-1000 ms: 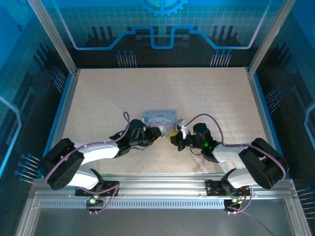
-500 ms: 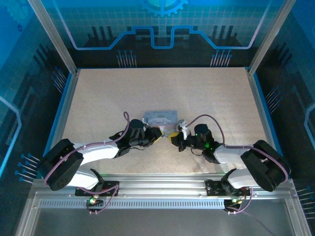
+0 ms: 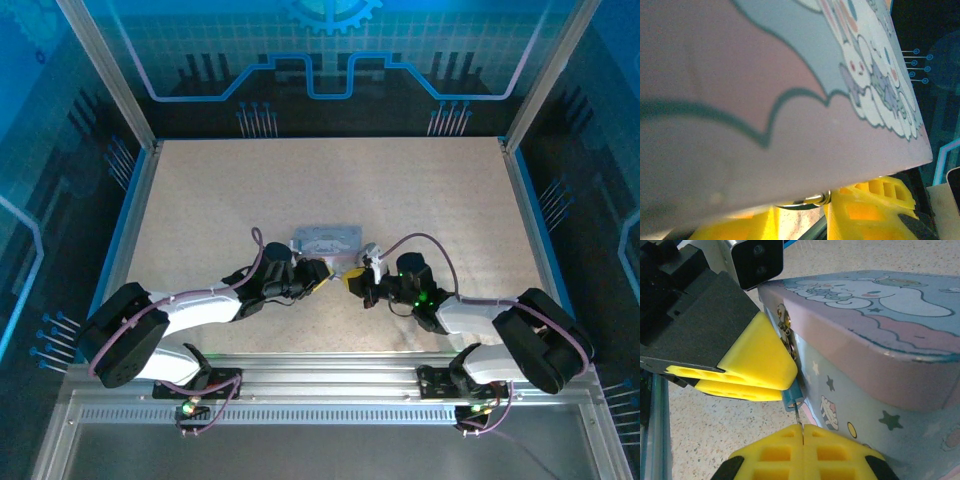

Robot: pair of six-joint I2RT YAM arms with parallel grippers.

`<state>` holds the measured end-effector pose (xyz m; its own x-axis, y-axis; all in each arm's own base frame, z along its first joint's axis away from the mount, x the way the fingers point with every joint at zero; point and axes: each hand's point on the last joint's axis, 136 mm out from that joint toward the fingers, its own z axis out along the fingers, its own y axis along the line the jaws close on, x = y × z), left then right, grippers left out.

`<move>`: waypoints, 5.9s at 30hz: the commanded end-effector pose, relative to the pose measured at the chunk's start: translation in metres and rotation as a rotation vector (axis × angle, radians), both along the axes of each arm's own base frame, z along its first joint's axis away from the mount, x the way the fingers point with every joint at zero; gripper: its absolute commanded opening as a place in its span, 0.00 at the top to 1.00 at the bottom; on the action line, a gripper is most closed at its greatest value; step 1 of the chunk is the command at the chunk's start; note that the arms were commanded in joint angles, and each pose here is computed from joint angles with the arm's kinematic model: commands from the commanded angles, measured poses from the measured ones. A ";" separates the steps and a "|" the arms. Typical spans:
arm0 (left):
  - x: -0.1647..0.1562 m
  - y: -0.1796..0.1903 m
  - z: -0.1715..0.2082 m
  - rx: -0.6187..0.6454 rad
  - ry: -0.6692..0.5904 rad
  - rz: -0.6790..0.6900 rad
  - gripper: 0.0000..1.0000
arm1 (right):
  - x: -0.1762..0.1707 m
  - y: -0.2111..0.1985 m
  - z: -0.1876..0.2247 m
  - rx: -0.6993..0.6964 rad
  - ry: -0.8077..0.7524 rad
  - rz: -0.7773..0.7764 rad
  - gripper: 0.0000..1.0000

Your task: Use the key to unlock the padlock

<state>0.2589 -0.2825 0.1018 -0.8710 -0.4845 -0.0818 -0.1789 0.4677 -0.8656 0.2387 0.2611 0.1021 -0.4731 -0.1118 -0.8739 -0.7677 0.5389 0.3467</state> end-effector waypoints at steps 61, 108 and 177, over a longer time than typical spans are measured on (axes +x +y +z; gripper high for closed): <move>-0.006 -0.018 0.013 -0.063 -0.020 -0.090 0.75 | 0.027 0.048 0.010 0.148 0.054 0.134 1.00; -0.024 0.026 -0.028 0.014 0.032 0.043 0.38 | -0.034 0.031 -0.067 0.126 0.576 -0.164 0.99; -0.019 -0.017 -0.037 -0.119 0.010 0.151 0.97 | -0.035 0.010 -0.036 0.147 0.671 -0.300 0.69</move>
<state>0.2407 -0.2918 0.0535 -0.7752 -0.6317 -0.0104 -0.2701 0.3462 -0.8984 0.2085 0.2787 0.0675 -0.9070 0.2323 -0.3513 -0.1689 0.5636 0.8086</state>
